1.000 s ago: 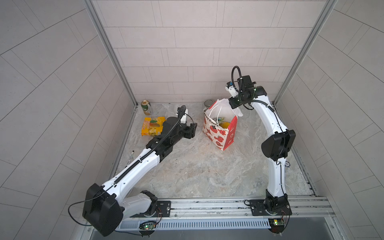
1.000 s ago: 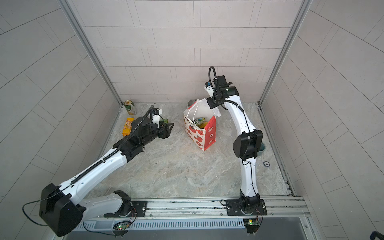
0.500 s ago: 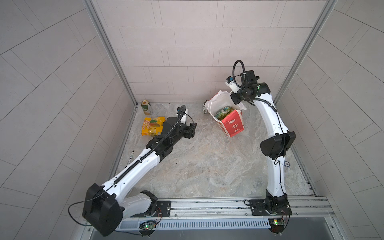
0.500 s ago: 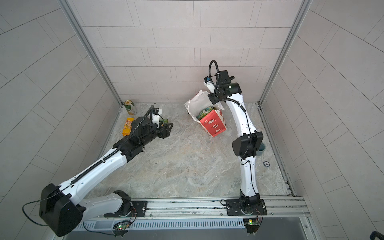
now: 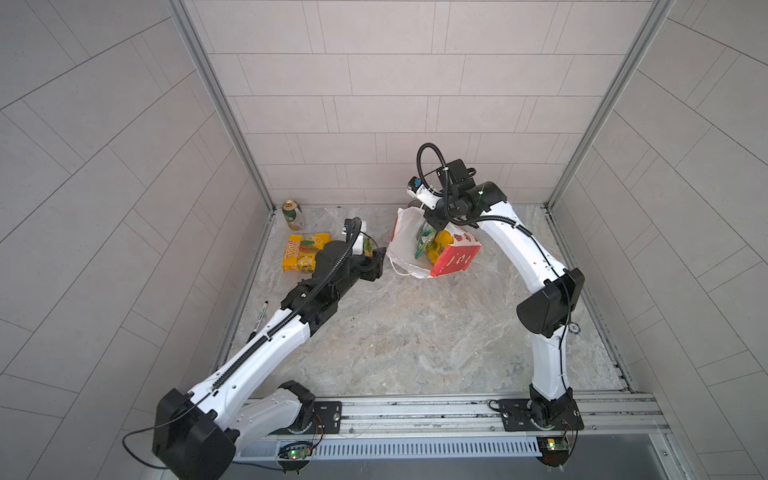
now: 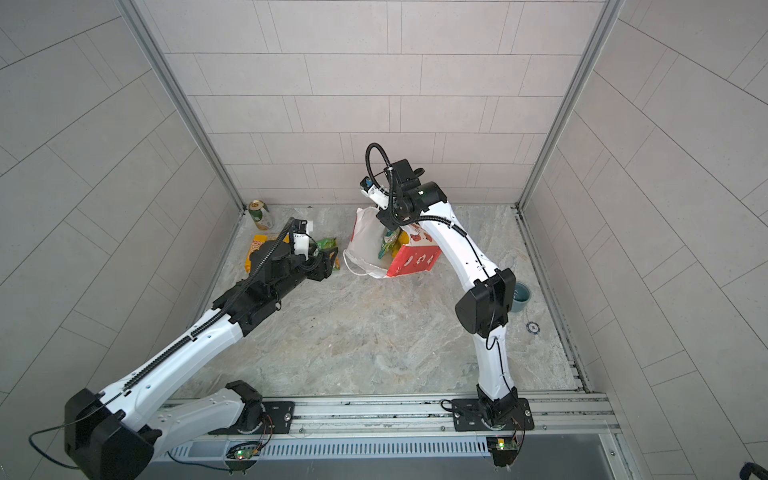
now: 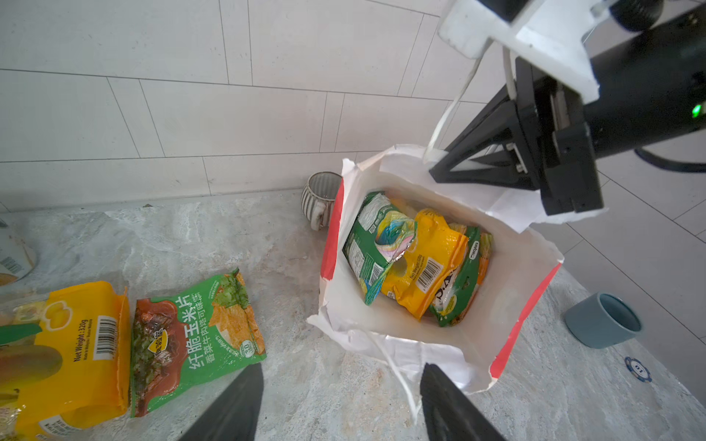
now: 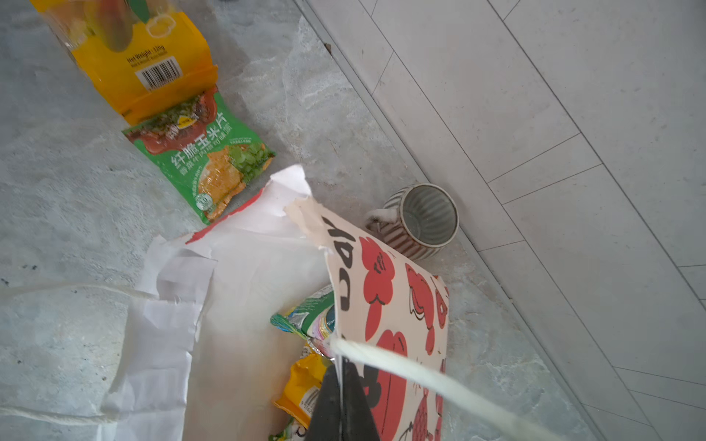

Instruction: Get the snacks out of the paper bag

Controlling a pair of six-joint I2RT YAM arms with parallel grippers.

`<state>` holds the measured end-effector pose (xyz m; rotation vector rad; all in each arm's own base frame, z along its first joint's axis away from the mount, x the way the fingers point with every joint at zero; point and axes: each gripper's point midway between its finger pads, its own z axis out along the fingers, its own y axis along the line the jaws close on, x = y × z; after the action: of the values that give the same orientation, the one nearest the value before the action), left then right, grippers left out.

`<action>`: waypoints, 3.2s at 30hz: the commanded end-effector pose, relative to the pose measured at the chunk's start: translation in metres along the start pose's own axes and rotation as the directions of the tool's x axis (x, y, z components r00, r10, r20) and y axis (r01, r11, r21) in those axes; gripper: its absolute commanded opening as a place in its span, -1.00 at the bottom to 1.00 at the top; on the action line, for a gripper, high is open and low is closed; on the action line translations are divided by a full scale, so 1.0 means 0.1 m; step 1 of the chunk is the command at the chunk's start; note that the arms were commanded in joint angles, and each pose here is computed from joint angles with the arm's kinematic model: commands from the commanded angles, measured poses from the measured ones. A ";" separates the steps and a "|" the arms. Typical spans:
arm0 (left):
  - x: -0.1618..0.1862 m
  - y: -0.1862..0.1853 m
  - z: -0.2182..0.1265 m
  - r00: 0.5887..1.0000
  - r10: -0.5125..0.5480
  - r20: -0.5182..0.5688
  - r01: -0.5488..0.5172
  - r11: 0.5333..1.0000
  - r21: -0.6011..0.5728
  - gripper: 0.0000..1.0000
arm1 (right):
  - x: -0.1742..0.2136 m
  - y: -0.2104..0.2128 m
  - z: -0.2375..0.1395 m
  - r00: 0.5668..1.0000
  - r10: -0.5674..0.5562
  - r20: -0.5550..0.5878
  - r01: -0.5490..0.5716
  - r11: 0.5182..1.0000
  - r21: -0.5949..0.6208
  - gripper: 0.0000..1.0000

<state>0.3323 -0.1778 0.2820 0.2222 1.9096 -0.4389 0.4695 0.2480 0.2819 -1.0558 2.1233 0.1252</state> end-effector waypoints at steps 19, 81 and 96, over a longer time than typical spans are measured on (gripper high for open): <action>0.14 -0.54 0.07 0.993 0.111 -0.035 -0.103 0.979 0.173 0.40 | -0.09 0.70 -0.42 0.928 0.241 0.284 -0.200 0.966 -0.165 -1.00; 0.72 -1.03 1.57 0.953 0.154 -0.260 -0.154 0.988 0.022 0.00 | -0.41 0.02 -0.81 0.808 0.446 0.385 -0.423 0.894 -0.147 -1.00; 0.96 -0.82 1.90 0.937 0.186 -0.296 -0.209 0.977 -0.048 0.09 | -0.46 0.08 -0.85 0.809 0.428 0.402 -0.389 0.904 -0.181 -1.00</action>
<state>0.4208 -0.3368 0.1536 0.4328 2.1661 -0.2436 0.4460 0.2349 0.3102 -0.4845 2.0991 0.5219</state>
